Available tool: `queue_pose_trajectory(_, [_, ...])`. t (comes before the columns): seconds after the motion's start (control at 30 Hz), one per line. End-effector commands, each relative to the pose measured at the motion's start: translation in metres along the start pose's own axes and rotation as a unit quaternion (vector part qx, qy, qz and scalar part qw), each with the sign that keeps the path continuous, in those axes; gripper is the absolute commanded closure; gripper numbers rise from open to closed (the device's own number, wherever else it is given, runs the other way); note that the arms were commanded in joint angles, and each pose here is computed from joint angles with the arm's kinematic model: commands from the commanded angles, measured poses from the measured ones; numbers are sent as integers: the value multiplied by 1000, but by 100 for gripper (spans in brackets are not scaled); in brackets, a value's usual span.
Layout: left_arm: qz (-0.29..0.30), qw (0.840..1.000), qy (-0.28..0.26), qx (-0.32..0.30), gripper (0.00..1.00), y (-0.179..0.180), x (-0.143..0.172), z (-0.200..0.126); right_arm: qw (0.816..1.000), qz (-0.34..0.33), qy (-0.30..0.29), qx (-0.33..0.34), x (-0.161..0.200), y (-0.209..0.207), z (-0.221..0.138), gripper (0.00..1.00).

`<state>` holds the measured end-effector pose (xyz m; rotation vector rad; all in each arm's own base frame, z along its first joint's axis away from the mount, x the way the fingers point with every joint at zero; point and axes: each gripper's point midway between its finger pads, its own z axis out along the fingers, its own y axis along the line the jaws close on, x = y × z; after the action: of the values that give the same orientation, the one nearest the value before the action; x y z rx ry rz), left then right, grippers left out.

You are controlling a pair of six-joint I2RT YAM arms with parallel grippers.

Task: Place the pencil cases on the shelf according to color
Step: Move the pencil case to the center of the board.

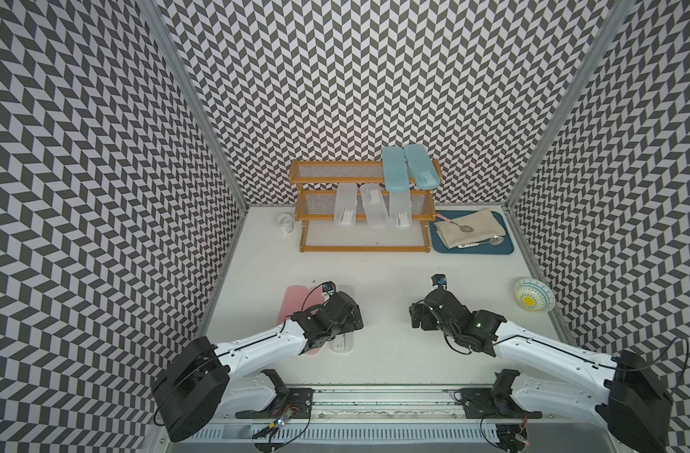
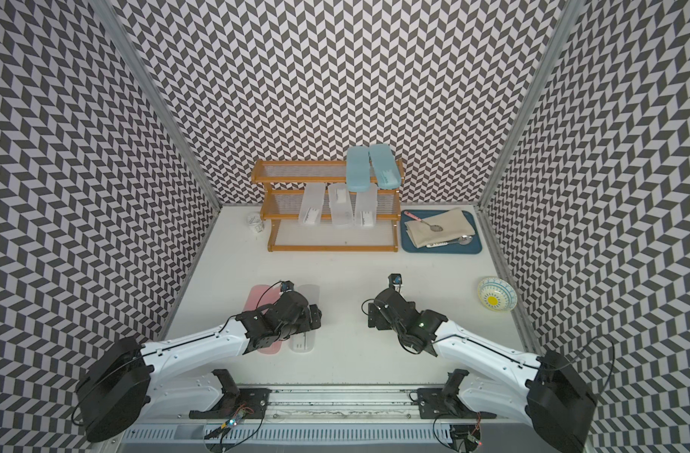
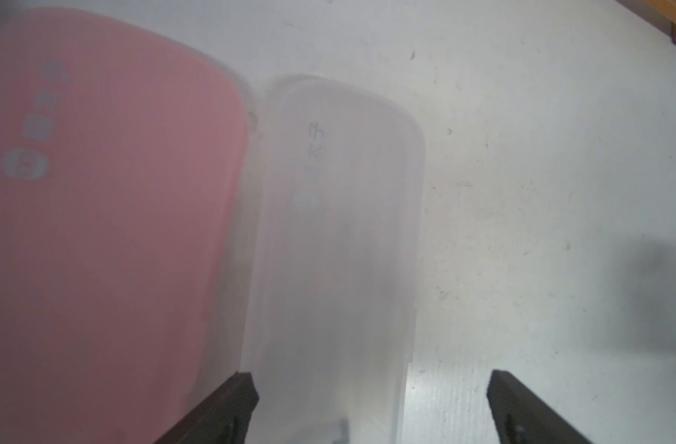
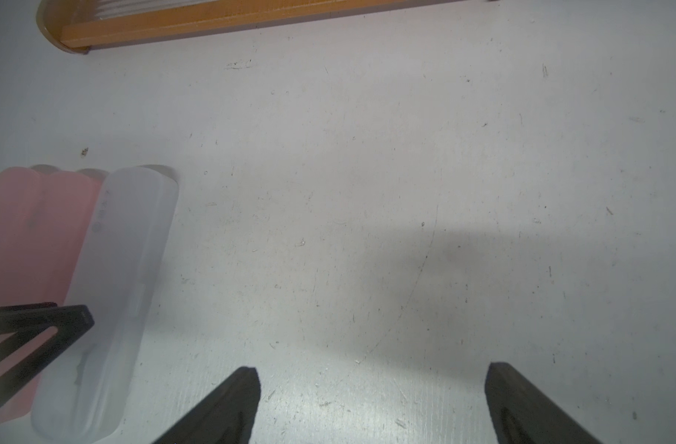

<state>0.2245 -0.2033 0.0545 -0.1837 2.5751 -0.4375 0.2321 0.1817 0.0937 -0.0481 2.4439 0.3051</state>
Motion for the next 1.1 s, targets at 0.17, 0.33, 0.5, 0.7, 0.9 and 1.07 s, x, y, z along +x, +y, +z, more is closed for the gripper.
queue_pose_trajectory(0.17, [32, 997, 21, 70, 0, -69, 1, 7, 999, 18, -29, 16, -9, -14, -13, 3])
queue_pose_trajectory(0.33, [38, 997, -5, 70, 0, -78, -17, -1, 999, 20, -36, -15, -8, -9, -20, 3])
queue_pose_trajectory(0.5, [40, 998, -32, 40, 1, -54, -34, -10, 998, 15, -25, -62, -3, 5, -22, 3])
queue_pose_trajectory(0.7, [12, 998, -55, 27, 0, -14, -56, -22, 991, 32, 19, -130, 15, 33, -11, 5])
queue_pose_trajectory(0.9, [2, 996, -86, 14, 0, 13, -80, -36, 984, 42, 41, -170, 27, 64, -6, 5])
queue_pose_trajectory(1.07, [-15, 994, -112, 5, 1, 34, -112, -51, 983, 42, 60, -171, 38, 90, 0, 5])
